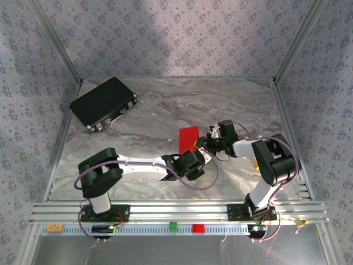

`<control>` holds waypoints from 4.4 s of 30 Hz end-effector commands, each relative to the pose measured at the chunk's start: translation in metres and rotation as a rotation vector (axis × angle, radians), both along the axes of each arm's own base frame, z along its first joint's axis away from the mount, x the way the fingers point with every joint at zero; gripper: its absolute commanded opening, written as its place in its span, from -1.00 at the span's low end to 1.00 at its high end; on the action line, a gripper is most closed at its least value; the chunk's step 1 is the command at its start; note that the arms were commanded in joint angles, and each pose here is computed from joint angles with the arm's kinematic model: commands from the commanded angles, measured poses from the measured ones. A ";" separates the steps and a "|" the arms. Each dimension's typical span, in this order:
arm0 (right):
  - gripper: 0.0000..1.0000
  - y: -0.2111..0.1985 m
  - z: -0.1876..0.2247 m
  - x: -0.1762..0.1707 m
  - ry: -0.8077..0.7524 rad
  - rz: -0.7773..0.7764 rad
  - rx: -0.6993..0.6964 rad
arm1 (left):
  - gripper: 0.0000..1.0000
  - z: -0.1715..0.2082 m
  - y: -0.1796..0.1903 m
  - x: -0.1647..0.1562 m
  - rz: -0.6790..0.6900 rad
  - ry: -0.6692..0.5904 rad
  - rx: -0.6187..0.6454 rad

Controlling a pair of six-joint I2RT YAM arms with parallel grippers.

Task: Fold a paper plane with a square sheet of paper (pick it up from the middle)
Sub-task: Fold the triangle a second time at the center of the table.

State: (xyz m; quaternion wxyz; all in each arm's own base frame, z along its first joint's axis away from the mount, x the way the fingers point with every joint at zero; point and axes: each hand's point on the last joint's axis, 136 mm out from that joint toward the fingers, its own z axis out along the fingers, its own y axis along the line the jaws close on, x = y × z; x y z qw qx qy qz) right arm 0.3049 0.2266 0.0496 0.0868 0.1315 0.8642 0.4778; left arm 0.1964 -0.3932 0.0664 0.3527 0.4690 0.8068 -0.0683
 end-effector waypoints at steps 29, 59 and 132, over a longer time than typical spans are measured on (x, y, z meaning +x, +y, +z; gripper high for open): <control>-0.53 -0.047 0.012 0.002 -0.009 -0.111 -0.091 | -1.00 0.016 -0.004 0.011 0.055 0.333 -0.284; -0.76 -0.041 -0.012 -0.055 0.077 -0.065 -0.182 | -1.00 0.012 -0.001 0.032 0.171 0.603 -0.458; -0.86 -0.039 -0.050 -0.079 0.210 0.027 -0.429 | -1.00 -0.013 0.014 0.039 0.195 0.764 -0.471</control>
